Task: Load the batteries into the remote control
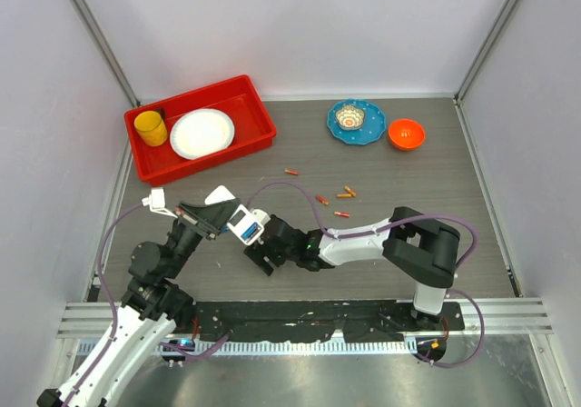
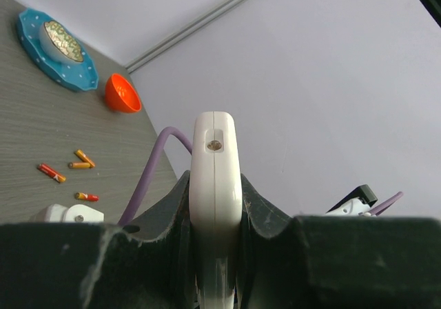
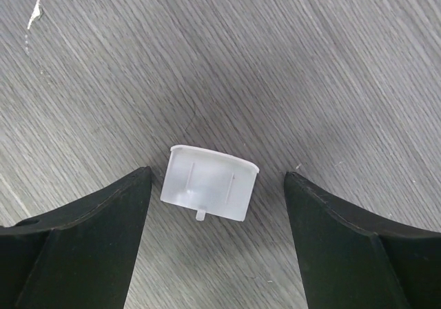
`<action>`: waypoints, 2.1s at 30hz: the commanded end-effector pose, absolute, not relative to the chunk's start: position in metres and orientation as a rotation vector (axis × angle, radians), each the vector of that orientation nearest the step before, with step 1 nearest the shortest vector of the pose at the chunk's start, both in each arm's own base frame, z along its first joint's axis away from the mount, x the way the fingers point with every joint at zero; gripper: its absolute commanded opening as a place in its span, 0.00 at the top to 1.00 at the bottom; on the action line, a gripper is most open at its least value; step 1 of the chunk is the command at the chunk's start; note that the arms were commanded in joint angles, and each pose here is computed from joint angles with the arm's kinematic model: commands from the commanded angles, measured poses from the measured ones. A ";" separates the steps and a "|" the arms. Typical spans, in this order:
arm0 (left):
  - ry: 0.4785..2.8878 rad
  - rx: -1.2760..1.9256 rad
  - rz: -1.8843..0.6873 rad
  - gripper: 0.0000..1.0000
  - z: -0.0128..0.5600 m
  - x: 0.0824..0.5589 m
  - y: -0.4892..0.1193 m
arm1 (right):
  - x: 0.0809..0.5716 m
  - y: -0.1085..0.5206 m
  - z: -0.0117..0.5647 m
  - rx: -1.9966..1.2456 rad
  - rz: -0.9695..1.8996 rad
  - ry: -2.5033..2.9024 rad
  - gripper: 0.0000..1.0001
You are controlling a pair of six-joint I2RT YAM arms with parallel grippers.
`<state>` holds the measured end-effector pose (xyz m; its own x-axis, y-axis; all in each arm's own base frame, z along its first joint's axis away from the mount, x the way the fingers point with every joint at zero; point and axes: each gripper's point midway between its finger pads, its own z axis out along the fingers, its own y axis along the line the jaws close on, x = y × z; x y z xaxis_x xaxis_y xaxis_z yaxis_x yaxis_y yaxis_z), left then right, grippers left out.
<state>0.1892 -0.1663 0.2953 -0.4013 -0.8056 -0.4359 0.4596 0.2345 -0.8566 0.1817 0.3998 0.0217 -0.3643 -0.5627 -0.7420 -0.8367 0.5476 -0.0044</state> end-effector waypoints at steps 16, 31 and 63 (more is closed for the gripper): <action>1.353 -0.357 -1.431 1.00 0.300 0.189 -0.162 | 0.164 0.345 0.004 -1.266 0.241 2.167 0.63; 1.253 -0.355 -1.465 1.00 0.308 0.192 -0.160 | 0.277 0.273 0.071 -1.383 0.108 1.823 0.83; 1.251 -0.371 -1.486 1.00 0.287 0.189 -0.159 | 0.242 0.236 0.027 -1.766 0.347 1.890 0.73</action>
<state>0.1931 -0.1645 0.2675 -0.3838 -0.8314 -0.4019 0.4700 0.1988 -0.8600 0.2383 0.2390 0.0216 0.0043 -0.8495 -0.5275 -0.9861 0.0840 -0.1433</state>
